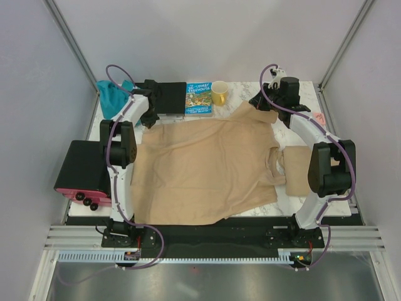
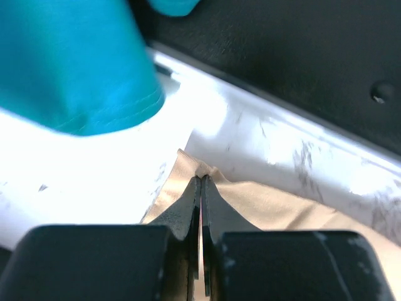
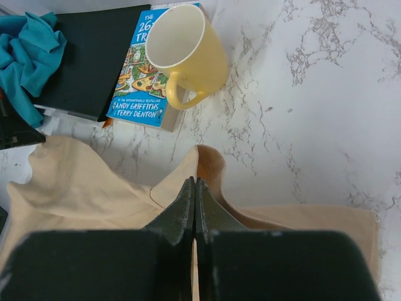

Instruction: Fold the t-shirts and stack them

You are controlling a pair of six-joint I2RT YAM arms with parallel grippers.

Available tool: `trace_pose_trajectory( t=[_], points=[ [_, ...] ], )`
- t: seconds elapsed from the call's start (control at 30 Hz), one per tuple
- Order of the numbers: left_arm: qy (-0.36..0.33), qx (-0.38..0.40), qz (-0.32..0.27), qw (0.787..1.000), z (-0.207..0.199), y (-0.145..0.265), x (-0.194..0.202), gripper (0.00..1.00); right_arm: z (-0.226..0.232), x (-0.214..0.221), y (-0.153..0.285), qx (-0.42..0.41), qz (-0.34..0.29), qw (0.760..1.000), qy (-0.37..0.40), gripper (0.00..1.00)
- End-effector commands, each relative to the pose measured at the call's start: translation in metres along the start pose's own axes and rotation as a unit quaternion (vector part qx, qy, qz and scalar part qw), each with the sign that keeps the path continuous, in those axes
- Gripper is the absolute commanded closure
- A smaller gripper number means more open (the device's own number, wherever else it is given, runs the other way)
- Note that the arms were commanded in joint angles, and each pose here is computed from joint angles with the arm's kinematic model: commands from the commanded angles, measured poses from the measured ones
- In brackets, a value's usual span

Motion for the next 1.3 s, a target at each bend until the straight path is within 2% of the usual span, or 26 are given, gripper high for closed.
trace_pose_trajectory(
  t=[0.0,0.2,0.4,0.6,0.7,0.93,1.27],
  points=[
    [0.031,0.018,-0.096,0.995,0.016,0.059,-0.036,0.98,0.004,-0.017,0.003,-0.001,-0.037,0.999,0.015,1.0],
    [0.036,0.04,-0.147,0.988,0.019,0.091,-0.059,0.98,0.01,-0.026,0.001,-0.015,-0.036,0.999,0.026,1.0],
    [0.037,0.048,-0.172,0.983,0.02,0.104,-0.072,0.98,0.007,-0.032,-0.014,-0.017,-0.028,0.999,0.033,1.0],
    [0.042,0.036,-0.183,0.981,0.027,0.113,-0.072,0.98,0.016,-0.052,-0.013,-0.024,-0.05,0.997,0.057,1.0],
    [0.045,0.043,-0.191,0.98,0.028,0.118,-0.071,0.98,0.019,-0.051,-0.012,-0.029,-0.031,0.997,0.06,1.0],
    [0.053,0.053,-0.233,0.97,0.036,0.146,-0.075,0.98,0.042,-0.072,-0.009,-0.044,-0.048,0.993,0.098,1.0],
    [0.034,0.067,-0.226,0.971,0.036,0.152,-0.064,0.98,0.039,-0.045,-0.022,0.006,0.028,0.993,0.114,1.0]
  ],
)
Point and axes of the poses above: each gripper's point midway between its finger pads, its own y axis back along the fingers, its own z axis along the line the jaws close on, x = y × z, the point moved 7 cm from there along y, back along the fingers, and after that the axes turned 9 degrees about -y, right-handed, at the moved point
